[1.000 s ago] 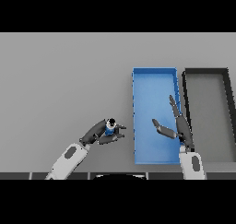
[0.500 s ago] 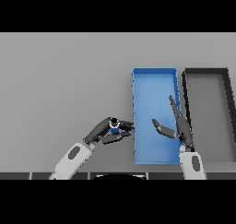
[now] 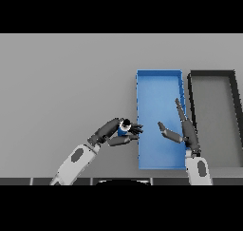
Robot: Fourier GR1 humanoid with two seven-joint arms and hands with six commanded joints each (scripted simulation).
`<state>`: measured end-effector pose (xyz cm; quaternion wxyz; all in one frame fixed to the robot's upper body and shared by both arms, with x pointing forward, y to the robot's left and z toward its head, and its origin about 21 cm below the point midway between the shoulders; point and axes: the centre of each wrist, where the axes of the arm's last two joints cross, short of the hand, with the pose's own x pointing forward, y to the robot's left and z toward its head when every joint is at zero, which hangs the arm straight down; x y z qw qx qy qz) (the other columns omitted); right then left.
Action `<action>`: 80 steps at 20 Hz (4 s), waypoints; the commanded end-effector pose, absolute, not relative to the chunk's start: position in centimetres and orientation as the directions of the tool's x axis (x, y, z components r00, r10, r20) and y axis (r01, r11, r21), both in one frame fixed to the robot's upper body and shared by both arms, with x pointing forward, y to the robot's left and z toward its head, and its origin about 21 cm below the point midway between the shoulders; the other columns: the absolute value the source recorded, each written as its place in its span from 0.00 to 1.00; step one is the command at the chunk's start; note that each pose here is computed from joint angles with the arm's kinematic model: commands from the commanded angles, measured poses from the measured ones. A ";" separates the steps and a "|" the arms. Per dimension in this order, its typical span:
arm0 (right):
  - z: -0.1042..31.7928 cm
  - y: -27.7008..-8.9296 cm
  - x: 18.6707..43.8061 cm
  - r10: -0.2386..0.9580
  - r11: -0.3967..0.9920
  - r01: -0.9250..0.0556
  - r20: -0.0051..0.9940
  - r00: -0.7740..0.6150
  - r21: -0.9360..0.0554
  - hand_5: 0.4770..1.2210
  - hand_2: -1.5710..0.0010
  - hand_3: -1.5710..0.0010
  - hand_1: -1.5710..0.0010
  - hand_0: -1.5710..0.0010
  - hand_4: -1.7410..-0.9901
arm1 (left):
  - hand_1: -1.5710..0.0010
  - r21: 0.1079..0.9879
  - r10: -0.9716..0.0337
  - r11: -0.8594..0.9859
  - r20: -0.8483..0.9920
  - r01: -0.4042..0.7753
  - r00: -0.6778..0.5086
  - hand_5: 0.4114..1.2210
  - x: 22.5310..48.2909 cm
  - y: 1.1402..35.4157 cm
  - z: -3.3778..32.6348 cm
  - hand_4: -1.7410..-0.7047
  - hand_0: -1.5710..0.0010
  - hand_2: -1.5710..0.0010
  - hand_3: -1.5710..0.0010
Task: Pick up the blue pipe and place it into the blue bin.
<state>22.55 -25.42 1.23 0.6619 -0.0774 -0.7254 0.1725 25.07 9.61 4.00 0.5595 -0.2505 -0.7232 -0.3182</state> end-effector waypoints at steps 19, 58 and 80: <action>11.0 -25.0 22.2 0.127 0.846 -0.437 0.911 -0.393 -0.307 0.10 1.00 1.00 1.00 1.00 0.74 | 0.00 0.203 -0.007 0.661 0.964 0.723 -0.264 1.00 24.7 9.8 4.3 0.26 0.00 0.00 0.00; 15.4 -11.2 26.0 -0.002 0.426 -0.834 0.921 -0.390 -0.352 0.90 0.03 0.05 0.03 0.03 0.33 | 0.00 0.187 0.020 0.635 0.966 0.749 -0.258 1.00 25.7 9.2 4.3 0.01 0.00 0.01 0.09; 15.9 -10.9 25.6 -0.066 0.497 -0.809 0.916 -0.396 -0.315 1.00 0.00 0.00 0.00 0.00 0.32 | 0.98 0.232 -0.175 0.603 0.972 0.763 -0.157 0.16 26.3 10.2 3.9 0.75 0.98 0.98 0.98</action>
